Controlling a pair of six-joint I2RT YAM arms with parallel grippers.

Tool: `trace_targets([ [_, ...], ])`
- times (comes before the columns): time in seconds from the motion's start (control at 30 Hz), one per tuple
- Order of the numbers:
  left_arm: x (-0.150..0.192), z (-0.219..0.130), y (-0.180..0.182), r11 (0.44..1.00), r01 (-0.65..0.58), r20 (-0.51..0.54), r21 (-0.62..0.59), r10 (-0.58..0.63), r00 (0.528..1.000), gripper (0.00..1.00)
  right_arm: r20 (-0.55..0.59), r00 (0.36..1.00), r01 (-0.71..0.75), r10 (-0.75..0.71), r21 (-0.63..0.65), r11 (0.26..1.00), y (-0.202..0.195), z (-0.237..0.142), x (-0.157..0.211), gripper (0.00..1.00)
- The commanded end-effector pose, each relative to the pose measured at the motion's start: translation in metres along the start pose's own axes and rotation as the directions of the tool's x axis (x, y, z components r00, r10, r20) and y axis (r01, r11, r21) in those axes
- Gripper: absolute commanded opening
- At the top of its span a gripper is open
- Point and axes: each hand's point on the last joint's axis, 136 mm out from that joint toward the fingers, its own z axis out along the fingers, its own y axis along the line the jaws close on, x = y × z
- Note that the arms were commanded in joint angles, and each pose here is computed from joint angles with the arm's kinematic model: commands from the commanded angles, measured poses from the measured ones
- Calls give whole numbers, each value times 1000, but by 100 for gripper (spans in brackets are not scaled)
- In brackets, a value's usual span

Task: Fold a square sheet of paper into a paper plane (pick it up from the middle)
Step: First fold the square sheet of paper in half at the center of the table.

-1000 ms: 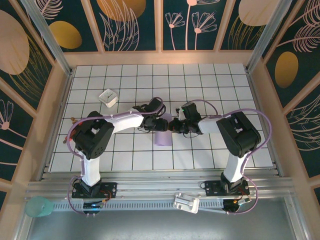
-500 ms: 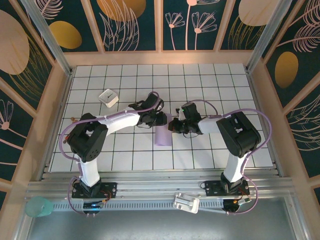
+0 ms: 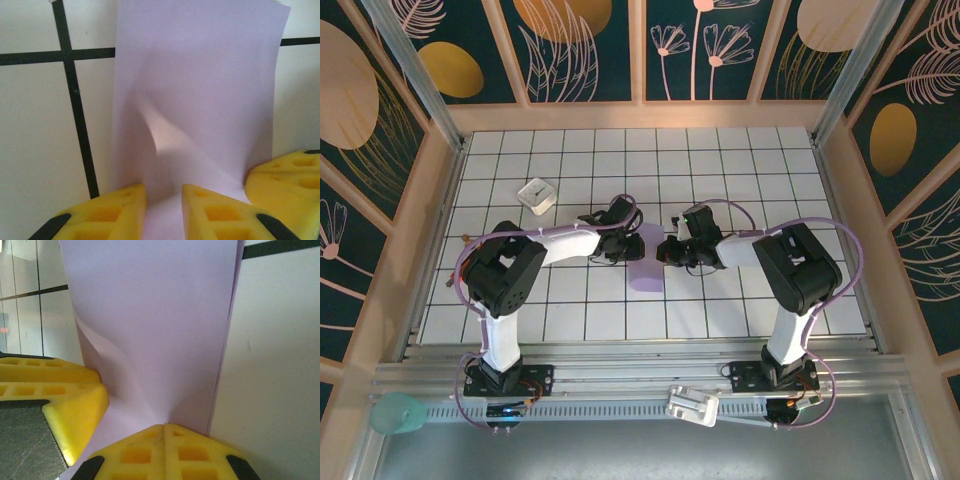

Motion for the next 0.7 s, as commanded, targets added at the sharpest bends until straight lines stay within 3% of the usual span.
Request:
trace_targets([
  [0.0, -12, -15, -11, 999, -6, 33, 40, 5, 999, 29, -69, 994, -60, 82, 279, 958, -76, 8, 39, 0],
  [0.37, -41, -6, -17, 993, 7, 46, 115, -12, 999, 24, -65, 995, -56, 77, 277, 959, -75, 8, 36, 0],
  [0.67, -45, 17, 15, 998, 37, 35, 43, -39, 999, 20, -68, 995, -56, 78, 281, 958, -76, 8, 38, 0],
])
